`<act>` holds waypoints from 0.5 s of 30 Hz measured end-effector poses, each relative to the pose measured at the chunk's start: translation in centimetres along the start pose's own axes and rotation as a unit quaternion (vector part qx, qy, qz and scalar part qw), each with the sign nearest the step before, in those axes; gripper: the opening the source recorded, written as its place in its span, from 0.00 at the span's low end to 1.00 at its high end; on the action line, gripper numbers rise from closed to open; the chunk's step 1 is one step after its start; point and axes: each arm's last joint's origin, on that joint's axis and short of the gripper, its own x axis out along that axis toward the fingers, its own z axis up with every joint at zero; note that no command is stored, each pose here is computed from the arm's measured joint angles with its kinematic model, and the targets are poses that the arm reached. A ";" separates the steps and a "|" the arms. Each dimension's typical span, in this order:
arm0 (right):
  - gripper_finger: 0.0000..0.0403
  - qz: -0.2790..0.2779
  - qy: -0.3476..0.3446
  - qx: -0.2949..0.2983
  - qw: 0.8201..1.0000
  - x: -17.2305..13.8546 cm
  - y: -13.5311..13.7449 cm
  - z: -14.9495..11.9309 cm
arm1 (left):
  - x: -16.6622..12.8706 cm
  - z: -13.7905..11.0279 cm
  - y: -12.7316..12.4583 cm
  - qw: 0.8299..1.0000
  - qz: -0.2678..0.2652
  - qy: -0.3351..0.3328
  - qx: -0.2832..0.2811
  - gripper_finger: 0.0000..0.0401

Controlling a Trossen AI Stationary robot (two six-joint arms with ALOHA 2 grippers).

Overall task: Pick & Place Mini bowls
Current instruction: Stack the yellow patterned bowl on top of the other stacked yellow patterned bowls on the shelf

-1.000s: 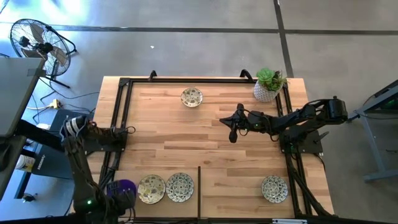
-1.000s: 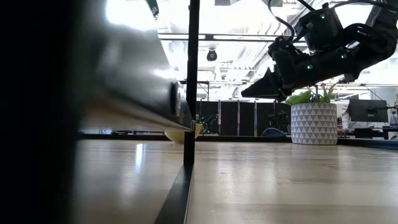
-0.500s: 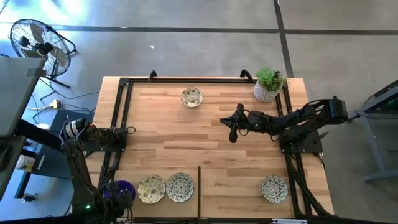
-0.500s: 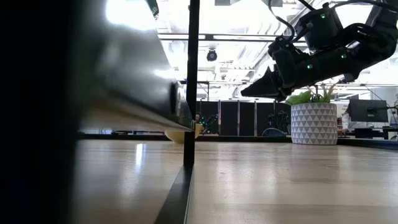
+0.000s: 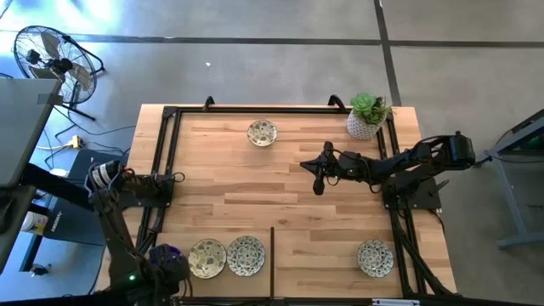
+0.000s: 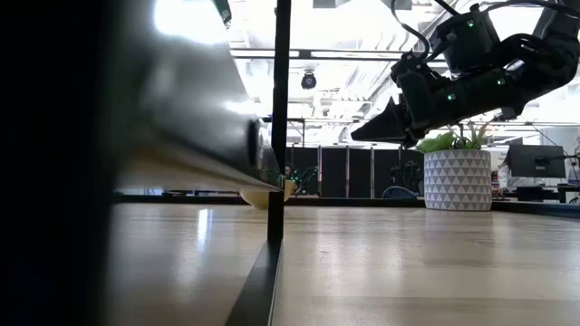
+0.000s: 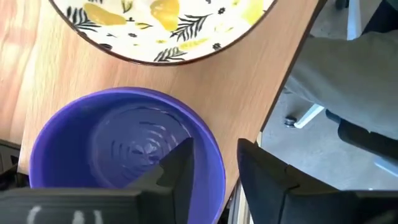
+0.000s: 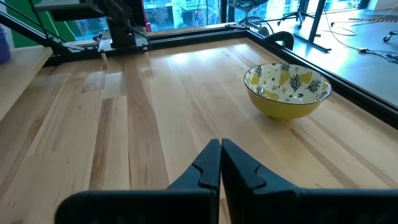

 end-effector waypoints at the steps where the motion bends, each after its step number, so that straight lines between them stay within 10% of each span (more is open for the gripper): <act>1: 0.00 0.000 0.000 0.000 1.000 0.0 0.0 0.0 | 0.0 0.0 0.0 1.000 0.000 -0.002 0.003 0.28; 15: 0.00 0.003 0.001 0.000 1.000 0.0 0.0 0.0 | -4.3 2.6 2.2 0.979 -0.026 -0.184 0.081 0.01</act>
